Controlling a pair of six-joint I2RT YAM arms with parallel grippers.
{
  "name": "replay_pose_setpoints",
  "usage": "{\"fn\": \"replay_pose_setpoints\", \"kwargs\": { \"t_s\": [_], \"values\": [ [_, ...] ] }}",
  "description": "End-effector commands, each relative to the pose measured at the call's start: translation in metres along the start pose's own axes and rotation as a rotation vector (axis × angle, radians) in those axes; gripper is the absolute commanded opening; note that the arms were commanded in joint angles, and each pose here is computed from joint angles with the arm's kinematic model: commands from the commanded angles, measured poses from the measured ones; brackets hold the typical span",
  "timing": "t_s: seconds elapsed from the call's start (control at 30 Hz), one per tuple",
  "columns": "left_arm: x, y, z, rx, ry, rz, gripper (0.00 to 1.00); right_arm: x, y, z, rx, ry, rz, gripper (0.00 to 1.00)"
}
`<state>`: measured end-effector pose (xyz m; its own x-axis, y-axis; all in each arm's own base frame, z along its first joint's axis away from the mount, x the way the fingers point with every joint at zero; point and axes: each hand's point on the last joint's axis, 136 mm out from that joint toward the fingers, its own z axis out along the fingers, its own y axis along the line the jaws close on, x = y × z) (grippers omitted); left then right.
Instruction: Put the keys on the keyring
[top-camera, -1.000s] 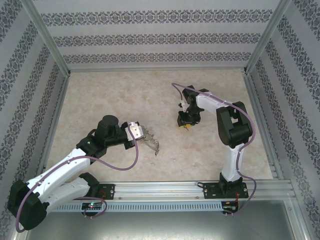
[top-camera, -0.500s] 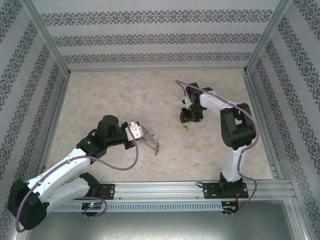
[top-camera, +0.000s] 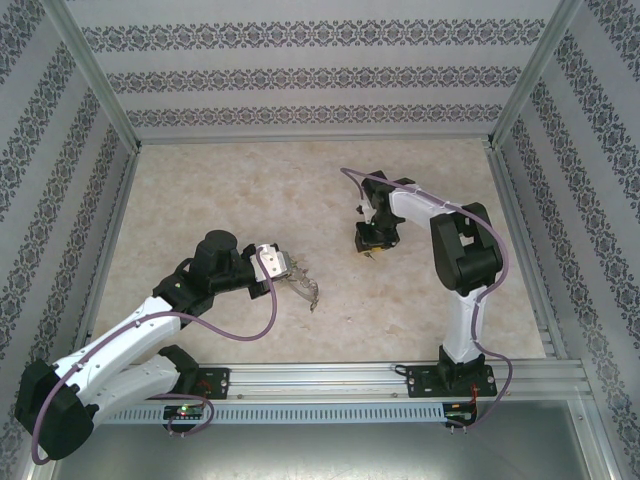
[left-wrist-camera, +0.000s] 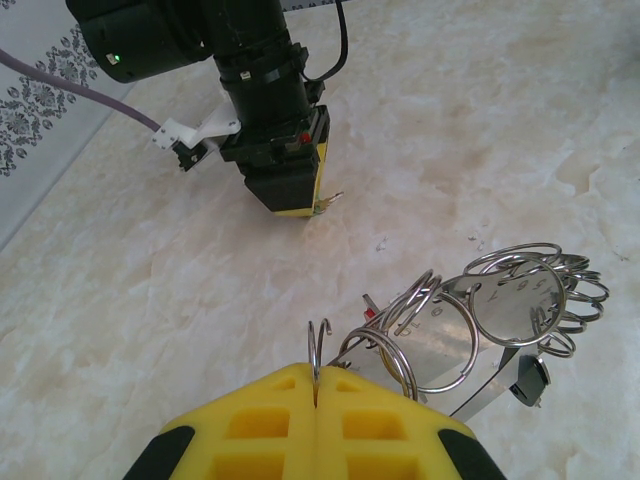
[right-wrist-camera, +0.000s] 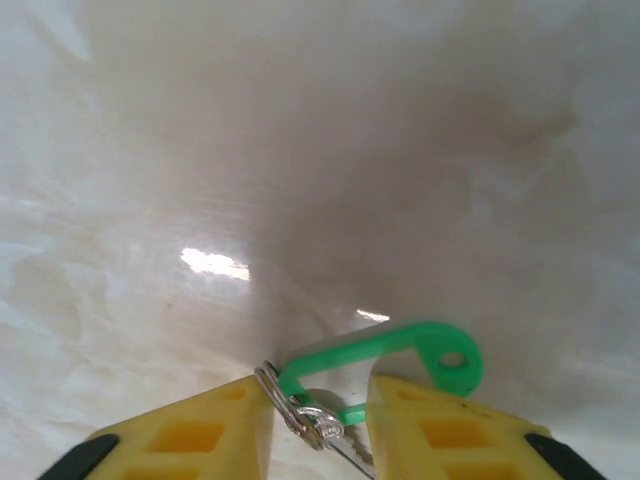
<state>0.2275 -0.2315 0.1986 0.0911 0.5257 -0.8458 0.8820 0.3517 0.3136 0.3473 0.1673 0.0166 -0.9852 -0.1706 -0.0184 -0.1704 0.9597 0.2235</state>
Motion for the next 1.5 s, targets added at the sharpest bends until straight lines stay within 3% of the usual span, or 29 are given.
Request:
{"fn": "replay_pose_setpoints", "kwargs": {
  "t_s": [0.0, 0.43, 0.8, 1.07, 1.27, 1.47],
  "values": [
    [-0.017, 0.01, -0.005, -0.031, -0.06, 0.01, 0.0, 0.006, -0.001, 0.012, 0.045, 0.038, -0.007, 0.27],
    [-0.016, 0.01, -0.004, -0.029, -0.057, 0.008, 0.0, -0.001, 0.015, 0.0, -0.003, -0.042, -0.097, 0.06],
    [-0.016, 0.011, -0.004, -0.03, -0.055, 0.006, 0.0, -0.009, 0.045, -0.023, -0.159, -0.185, -0.174, 0.0],
    [-0.022, 0.012, -0.002, -0.02, -0.072, -0.023, 0.0, -0.015, 0.093, -0.076, -0.404, -0.451, -0.34, 0.0],
    [-0.047, 0.02, -0.011, -0.021, -0.099, 0.018, 0.0, 0.003, 0.119, -0.139, -0.421, -0.768, -0.603, 0.0],
    [-0.047, 0.029, 0.001, -0.021, -0.071, 0.081, 0.0, 0.038, 0.15, -0.172, -0.401, -0.919, -0.873, 0.0]
  ]
}}
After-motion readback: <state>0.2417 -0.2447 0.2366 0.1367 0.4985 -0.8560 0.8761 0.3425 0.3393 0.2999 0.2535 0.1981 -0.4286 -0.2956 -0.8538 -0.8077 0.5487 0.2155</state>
